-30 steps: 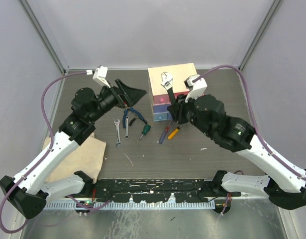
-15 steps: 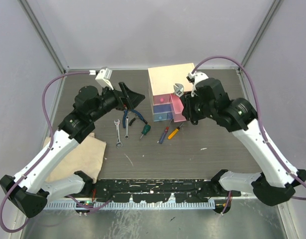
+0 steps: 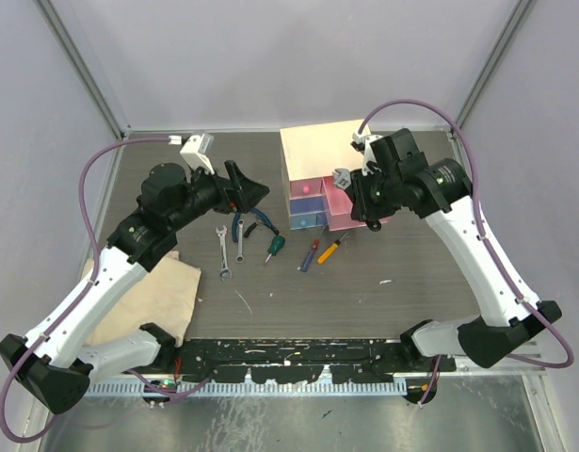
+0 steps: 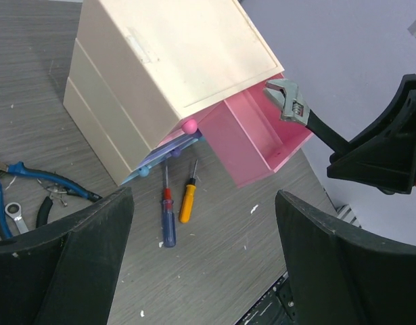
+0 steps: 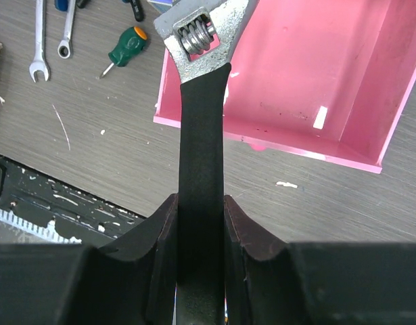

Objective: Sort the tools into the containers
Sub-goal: Place the wrench in the drawer.

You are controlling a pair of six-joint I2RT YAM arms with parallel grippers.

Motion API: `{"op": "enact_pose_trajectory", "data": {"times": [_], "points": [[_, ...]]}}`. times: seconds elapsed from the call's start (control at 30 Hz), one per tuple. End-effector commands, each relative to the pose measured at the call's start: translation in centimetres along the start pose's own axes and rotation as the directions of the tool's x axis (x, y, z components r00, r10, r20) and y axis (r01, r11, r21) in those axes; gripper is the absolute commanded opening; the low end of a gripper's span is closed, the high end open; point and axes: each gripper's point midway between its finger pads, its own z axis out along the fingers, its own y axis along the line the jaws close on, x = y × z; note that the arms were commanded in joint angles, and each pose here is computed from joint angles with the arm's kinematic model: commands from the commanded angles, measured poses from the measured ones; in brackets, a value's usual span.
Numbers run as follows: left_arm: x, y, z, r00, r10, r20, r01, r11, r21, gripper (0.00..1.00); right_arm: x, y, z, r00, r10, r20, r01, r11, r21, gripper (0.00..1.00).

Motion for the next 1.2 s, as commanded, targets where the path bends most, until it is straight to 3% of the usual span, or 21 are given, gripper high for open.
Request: {"op": "enact_pose_trajectory", "data": {"times": [0.0, 0.5, 1.17], "points": [[-1.2, -0.7, -0.9, 0.999, 0.04, 0.035, -0.041, 0.999, 0.028, 0.86, -1.3, 0.3, -0.5, 0.999, -0.019, 0.039, 0.02, 0.999, -0.034, 0.0], [-0.5, -0.6, -0.6, 0.999, 0.028, 0.015, -0.029, 0.999, 0.042, 0.86, 0.4, -1.0, 1.4, 0.997, -0.007, -0.075, 0.007, 1.0, -0.005, 0.0], [0.0, -0.6, -0.6, 1.0, 0.011, 0.002, -0.012, 0.999, 0.049, 0.86, -1.8, -2.0, 2.8, 0.996, -0.008, -0.088, 0.008, 1.0, 0.002, 0.01]]}}
